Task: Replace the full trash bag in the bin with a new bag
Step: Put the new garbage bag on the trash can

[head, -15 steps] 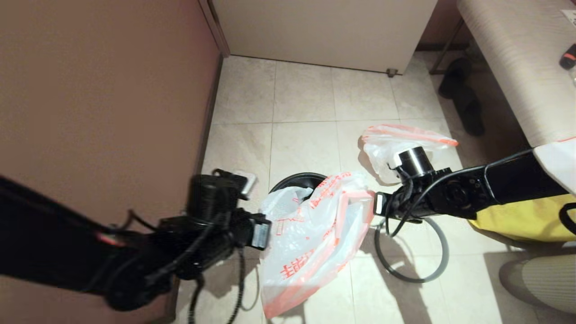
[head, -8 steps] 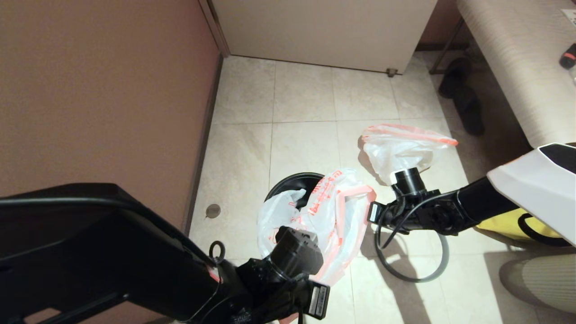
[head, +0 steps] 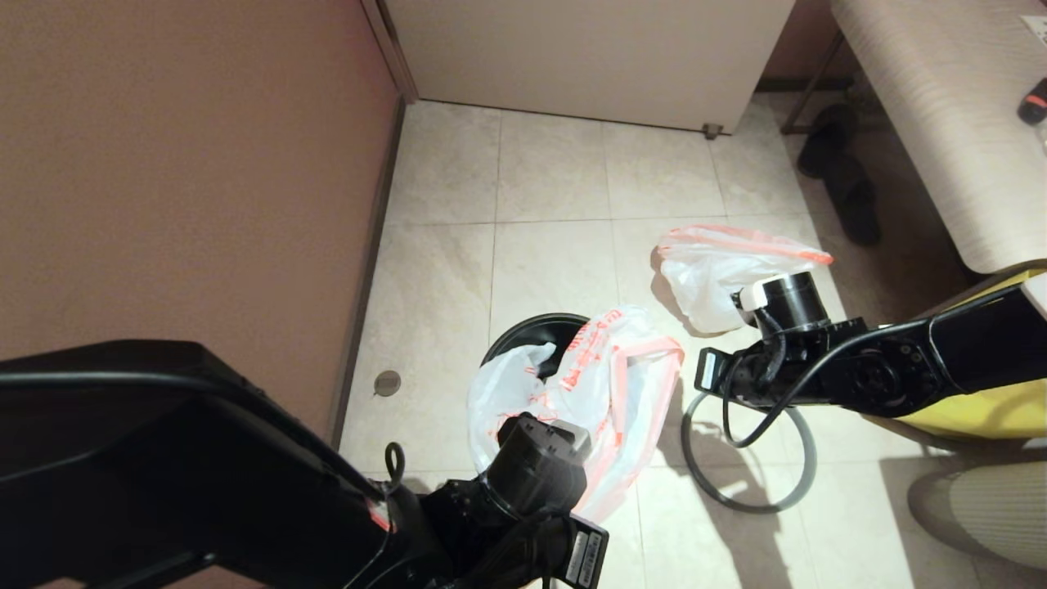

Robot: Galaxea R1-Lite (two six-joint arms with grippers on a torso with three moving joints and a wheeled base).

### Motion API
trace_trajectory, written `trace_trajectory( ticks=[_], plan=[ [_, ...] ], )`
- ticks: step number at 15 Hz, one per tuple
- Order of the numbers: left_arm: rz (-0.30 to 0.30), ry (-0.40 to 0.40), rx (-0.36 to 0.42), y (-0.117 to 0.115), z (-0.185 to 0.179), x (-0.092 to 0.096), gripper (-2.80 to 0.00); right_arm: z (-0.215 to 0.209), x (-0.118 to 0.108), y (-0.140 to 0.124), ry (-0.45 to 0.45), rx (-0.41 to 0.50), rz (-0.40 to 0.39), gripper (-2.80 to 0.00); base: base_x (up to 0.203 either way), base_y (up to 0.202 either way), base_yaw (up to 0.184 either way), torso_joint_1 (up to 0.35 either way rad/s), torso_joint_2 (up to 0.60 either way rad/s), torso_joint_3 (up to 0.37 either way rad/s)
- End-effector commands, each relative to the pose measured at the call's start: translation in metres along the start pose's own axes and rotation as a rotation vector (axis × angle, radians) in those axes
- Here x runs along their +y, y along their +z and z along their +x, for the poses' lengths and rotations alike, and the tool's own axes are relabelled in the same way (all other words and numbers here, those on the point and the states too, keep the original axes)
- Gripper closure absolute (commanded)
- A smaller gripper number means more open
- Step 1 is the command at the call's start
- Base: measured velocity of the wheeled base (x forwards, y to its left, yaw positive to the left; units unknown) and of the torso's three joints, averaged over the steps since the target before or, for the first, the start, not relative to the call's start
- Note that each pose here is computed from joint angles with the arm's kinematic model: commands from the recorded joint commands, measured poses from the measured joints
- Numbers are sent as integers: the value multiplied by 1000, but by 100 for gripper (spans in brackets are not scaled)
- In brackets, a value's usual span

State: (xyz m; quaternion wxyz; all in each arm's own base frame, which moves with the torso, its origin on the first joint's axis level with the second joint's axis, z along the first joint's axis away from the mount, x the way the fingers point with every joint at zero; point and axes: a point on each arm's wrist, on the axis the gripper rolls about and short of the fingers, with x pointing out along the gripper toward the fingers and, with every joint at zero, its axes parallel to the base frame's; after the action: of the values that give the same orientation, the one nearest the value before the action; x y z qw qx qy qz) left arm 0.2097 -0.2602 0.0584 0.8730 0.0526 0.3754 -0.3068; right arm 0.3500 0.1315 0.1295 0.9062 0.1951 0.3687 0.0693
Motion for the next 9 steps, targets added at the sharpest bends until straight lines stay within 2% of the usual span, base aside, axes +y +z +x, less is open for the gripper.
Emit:
trace_trajectory(
  ticks=[1,2,4,5,7,9],
  plan=[
    [12,64,-8,-4,26,13,0,-30,12,3,38,-24,-10,0,0,0,0,0,0,0],
    [63,93,-1,-8,33,17,0,-41,15,4,42,-20,-11,0,0,0,0,0,0,0],
    [103,175,-15,-11,38,21,0,-52,23,4,58,-14,-7,0,0,0,0,0,0,0],
    [114,179,-20,-12,38,20,-280,-56,23,4,57,-12,-7,0,0,0,0,0,0,0],
    [139,225,-62,-10,38,21,-280,-65,23,2,40,17,-9,0,0,0,0,0,0,0],
    [166,246,-46,-16,45,22,-280,-68,23,2,33,21,-12,0,0,0,0,0,0,0]
  ],
)
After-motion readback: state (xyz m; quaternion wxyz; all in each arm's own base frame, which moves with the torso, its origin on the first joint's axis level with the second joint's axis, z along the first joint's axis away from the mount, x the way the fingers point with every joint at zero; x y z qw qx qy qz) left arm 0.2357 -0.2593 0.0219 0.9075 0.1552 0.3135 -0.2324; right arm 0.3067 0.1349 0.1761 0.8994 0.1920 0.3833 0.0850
